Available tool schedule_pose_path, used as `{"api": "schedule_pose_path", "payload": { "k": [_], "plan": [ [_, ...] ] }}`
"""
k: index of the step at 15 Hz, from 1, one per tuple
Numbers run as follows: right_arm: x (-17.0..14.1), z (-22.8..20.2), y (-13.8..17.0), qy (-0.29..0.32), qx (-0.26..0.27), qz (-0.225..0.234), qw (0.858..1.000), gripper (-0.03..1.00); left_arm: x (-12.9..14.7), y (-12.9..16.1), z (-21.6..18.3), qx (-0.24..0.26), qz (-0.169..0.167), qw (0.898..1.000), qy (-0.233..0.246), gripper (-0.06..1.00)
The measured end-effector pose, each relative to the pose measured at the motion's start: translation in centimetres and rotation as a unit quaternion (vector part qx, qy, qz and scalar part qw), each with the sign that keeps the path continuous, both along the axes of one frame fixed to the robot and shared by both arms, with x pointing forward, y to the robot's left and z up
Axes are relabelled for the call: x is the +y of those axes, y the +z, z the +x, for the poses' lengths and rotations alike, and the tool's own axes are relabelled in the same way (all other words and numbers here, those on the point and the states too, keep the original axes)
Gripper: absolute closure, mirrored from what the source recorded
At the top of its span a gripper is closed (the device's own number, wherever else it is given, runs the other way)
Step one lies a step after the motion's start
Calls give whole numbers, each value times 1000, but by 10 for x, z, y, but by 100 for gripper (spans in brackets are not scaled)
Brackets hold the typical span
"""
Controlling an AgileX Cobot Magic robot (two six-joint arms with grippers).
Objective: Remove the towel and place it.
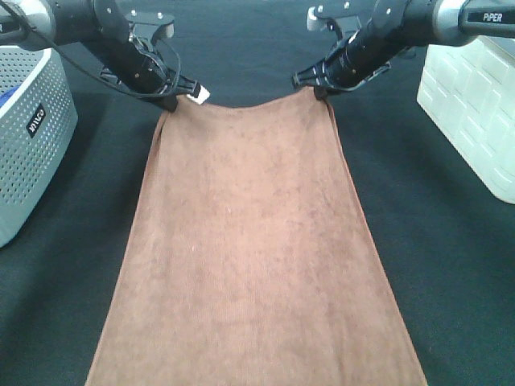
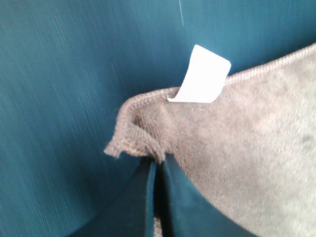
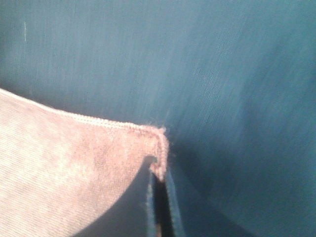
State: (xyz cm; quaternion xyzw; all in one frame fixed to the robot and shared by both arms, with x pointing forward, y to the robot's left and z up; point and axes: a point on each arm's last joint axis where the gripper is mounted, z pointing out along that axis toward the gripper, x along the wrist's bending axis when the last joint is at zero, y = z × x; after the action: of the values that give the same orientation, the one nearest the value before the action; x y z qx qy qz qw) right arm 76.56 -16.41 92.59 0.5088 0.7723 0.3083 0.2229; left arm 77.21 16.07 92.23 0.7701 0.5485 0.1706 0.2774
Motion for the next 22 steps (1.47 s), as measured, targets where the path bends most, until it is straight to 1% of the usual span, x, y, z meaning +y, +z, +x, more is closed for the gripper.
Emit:
{"api": "schedule_pose_path", "payload": {
  "k": [3,8,10,13,15,20,22],
  "plan": [
    [0,6,8,-8,-46,7,999,97,0,7,9,-60,-9,998,8,94],
    [0,14,15,-20,-103,17,994,97,0,17,17,-132,-15,991,15,94],
    [0,18,13,-21,-111,18,993,97,0,17,20,-152,-16,988,16,94],
    [0,22,4,-23,-114,18,993,97,0,5,24,-163,-7,987,9,94],
    [-3,25,-3,-28,-117,18,993,97,-1,2,26,-176,-6,984,8,94],
    [-11,34,1,-41,-136,28,990,97,-1,-6,29,-193,-5,981,10,94],
    [-10,36,-9,-41,-129,28,990,97,-1,-12,30,-194,-3,981,10,94]
  ]
}}
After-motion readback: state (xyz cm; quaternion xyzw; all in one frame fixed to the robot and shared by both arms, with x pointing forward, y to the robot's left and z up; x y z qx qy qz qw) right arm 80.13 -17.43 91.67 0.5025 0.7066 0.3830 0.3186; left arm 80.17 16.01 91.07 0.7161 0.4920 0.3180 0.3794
